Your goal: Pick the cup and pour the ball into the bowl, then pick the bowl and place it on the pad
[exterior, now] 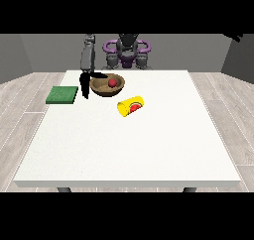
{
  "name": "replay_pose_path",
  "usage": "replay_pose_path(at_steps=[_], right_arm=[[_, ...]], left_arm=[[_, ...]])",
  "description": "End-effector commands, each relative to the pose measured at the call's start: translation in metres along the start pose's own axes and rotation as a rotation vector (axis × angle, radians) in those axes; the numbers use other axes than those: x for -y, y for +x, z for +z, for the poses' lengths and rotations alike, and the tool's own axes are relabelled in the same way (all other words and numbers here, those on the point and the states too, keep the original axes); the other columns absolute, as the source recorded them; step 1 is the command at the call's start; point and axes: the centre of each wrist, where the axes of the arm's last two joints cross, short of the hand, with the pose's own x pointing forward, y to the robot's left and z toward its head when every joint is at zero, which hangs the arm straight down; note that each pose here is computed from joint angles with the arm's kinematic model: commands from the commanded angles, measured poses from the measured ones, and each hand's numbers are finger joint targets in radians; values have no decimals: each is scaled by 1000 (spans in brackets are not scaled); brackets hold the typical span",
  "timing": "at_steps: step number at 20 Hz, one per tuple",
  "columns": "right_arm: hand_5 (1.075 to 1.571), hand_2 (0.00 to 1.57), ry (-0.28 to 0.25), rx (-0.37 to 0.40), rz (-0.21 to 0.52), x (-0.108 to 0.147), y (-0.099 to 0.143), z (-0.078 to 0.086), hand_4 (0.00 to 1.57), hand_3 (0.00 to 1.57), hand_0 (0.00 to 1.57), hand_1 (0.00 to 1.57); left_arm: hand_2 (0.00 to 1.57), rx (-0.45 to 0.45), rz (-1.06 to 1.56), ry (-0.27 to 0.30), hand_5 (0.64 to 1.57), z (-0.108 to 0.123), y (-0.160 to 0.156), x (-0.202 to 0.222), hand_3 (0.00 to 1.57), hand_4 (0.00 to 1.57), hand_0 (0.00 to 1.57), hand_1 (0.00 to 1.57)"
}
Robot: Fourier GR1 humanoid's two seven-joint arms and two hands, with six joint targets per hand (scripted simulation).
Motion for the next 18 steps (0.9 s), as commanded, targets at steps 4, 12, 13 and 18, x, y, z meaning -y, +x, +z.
replay_pose_path(at_steps=[4,12,13,18], right_arm=[[1556,0,7,-94,-59,-18,-14,-7,157,0,0,0],[1463,1571,-182,-211,92,13,-29,22,1103,1571,1571,1571],[1471,1571,-208,-179,102,18,-24,16,1089,1571,1571,1571],[1487,1571,-205,-226,139,25,8,-5,1071,1571,1571,1571]], left_arm=[[0,-8,-2,18,1504,1,25,-24,0,238,0,0],[0,52,13,-28,1558,5,24,-24,0,493,0,0],[0,108,13,-28,1564,3,36,-25,0,545,0,0],[0,9,8,25,1570,6,20,-29,0,683,0,0]])
